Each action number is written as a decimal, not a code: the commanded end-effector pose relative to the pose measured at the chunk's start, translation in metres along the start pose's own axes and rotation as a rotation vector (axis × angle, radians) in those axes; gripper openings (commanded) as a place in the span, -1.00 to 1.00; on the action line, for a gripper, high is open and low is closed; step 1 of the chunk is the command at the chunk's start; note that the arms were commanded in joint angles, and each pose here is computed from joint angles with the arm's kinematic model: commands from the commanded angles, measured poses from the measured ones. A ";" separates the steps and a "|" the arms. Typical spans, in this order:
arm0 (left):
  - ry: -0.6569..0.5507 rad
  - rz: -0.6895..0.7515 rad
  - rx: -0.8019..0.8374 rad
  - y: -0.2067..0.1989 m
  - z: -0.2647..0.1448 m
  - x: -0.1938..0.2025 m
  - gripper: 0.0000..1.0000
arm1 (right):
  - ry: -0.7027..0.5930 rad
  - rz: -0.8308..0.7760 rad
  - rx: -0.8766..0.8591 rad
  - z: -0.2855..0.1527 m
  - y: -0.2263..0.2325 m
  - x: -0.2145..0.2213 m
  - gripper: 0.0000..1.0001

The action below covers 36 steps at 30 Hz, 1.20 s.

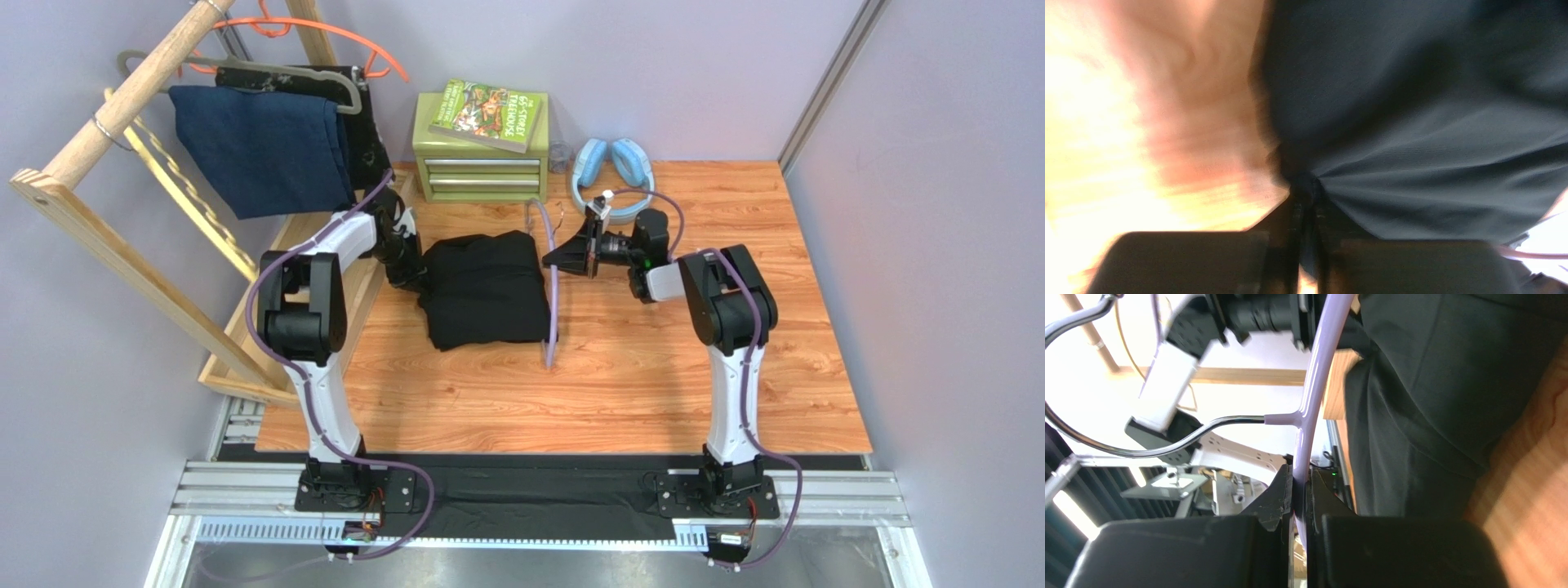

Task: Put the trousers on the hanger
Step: Place trousers on hanger

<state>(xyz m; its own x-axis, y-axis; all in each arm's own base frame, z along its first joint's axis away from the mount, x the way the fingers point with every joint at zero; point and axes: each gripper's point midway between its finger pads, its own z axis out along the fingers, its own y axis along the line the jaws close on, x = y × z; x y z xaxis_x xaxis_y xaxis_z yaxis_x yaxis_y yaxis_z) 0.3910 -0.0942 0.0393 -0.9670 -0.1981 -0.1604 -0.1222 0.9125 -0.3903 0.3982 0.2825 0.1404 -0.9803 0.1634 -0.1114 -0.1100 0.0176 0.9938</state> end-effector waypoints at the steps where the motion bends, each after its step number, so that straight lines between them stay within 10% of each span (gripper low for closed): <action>1: 0.015 0.002 0.068 -0.006 -0.013 0.032 -0.51 | -0.081 -0.099 -0.031 -0.018 0.070 -0.020 -1.00; 9: -0.051 0.057 0.290 -0.044 -0.038 0.058 0.07 | 0.001 -0.282 -0.051 -0.024 0.142 0.001 -1.00; 15: -0.347 0.297 0.570 -0.109 -0.110 0.057 0.45 | 0.098 -0.470 -0.028 -0.030 0.188 0.026 -1.00; 25: -0.783 0.806 0.710 -0.175 -0.208 0.052 0.43 | 0.311 -0.490 -0.094 -0.055 0.233 0.083 -1.00; 36: -0.969 1.100 0.702 -0.245 -0.235 0.043 0.33 | 0.358 -0.472 -0.108 -0.068 0.258 0.129 -1.00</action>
<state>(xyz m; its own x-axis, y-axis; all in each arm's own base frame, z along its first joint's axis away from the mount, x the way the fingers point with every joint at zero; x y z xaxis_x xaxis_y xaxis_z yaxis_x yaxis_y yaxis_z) 0.3173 -0.2224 0.3097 -0.2202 -0.0255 -0.9751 0.8424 0.4990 -0.2033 0.2756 0.2457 0.3418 -0.8894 -0.1261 -0.4394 -0.4443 0.0124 0.8958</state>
